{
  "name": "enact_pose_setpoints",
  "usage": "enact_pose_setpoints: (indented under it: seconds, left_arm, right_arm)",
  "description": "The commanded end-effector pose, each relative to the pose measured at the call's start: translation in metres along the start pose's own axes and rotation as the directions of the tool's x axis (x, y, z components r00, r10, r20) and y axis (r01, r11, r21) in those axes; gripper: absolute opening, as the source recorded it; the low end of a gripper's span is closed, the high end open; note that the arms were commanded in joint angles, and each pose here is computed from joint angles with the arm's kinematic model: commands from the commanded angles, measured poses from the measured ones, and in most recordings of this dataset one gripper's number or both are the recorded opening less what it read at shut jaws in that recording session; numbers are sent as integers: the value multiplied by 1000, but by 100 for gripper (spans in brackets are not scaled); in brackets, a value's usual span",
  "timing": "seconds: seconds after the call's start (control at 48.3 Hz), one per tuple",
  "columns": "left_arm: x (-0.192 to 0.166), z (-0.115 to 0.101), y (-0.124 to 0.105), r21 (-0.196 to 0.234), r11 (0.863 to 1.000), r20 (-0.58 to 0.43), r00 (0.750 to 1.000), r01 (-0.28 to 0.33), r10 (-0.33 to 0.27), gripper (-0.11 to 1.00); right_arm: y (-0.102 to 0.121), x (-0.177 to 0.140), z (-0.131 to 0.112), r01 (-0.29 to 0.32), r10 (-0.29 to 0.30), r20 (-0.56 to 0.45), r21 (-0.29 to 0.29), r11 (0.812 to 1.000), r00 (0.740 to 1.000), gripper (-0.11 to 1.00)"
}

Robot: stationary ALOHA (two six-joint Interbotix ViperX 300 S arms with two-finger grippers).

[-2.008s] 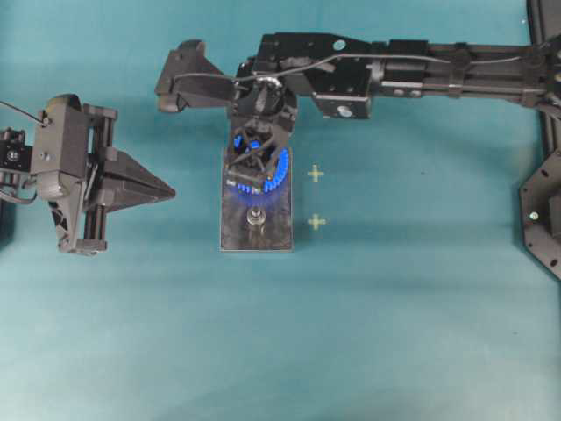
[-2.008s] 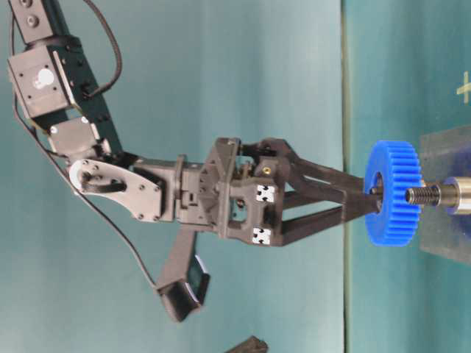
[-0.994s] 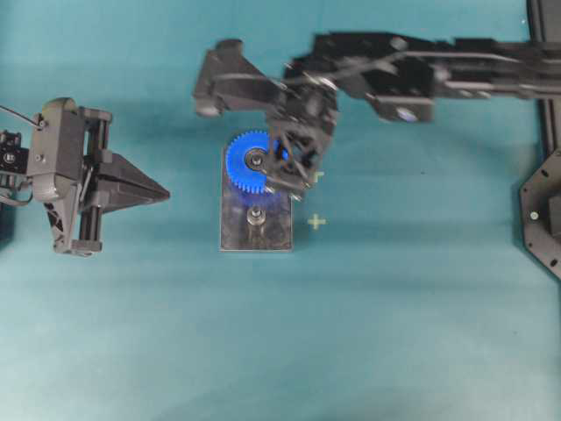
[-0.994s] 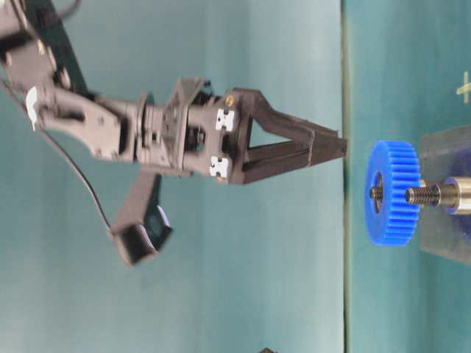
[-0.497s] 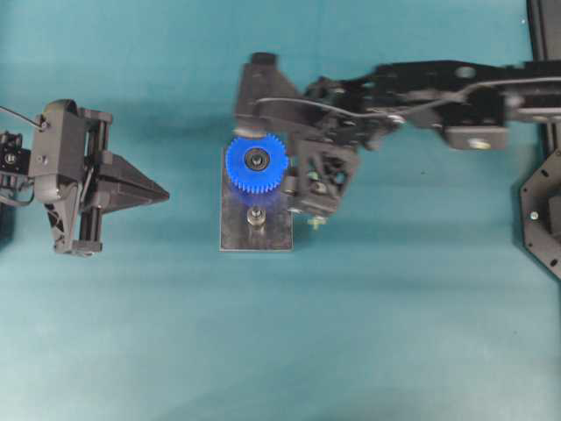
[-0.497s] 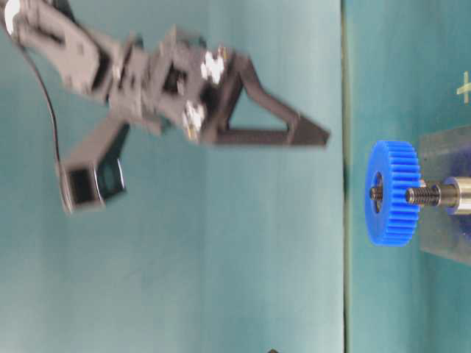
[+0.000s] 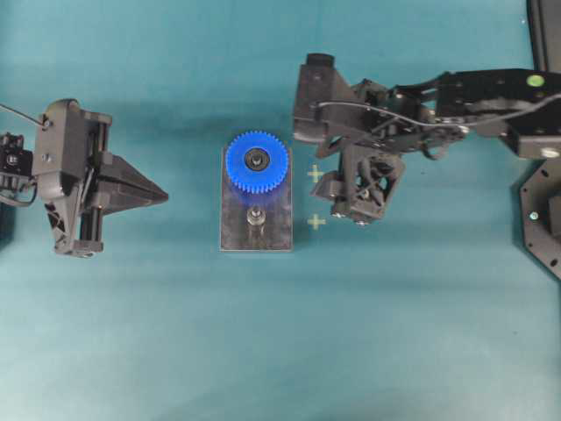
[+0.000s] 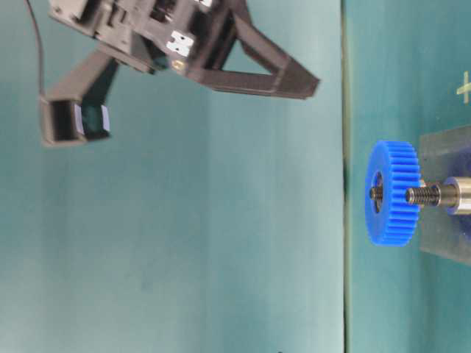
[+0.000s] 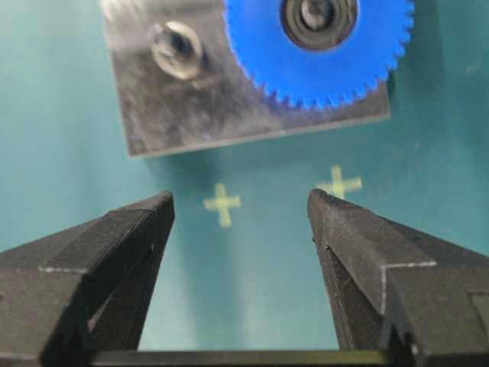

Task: Fit the large gear onto the shaft.

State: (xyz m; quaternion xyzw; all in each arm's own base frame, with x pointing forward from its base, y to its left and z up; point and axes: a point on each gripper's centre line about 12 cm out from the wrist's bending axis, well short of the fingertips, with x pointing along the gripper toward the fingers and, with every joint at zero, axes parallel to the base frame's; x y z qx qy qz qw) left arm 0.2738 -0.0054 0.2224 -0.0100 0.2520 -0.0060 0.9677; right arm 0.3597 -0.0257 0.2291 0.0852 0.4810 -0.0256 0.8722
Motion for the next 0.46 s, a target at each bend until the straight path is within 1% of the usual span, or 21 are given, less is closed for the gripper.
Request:
enact_pose_setpoints:
  seconds: [0.0,0.435]
  left_arm:
    - [-1,7,0,0,1000,21,1000,1,-1,0]
    - [-1,1,0,-2,1000,11,1000,2,-2,0]
  right_arm:
    - [5,-10,6,-7,8,49,-21,1000,999,75]
    - [11,-7,3,-16,18,40,-37,999,999,75]
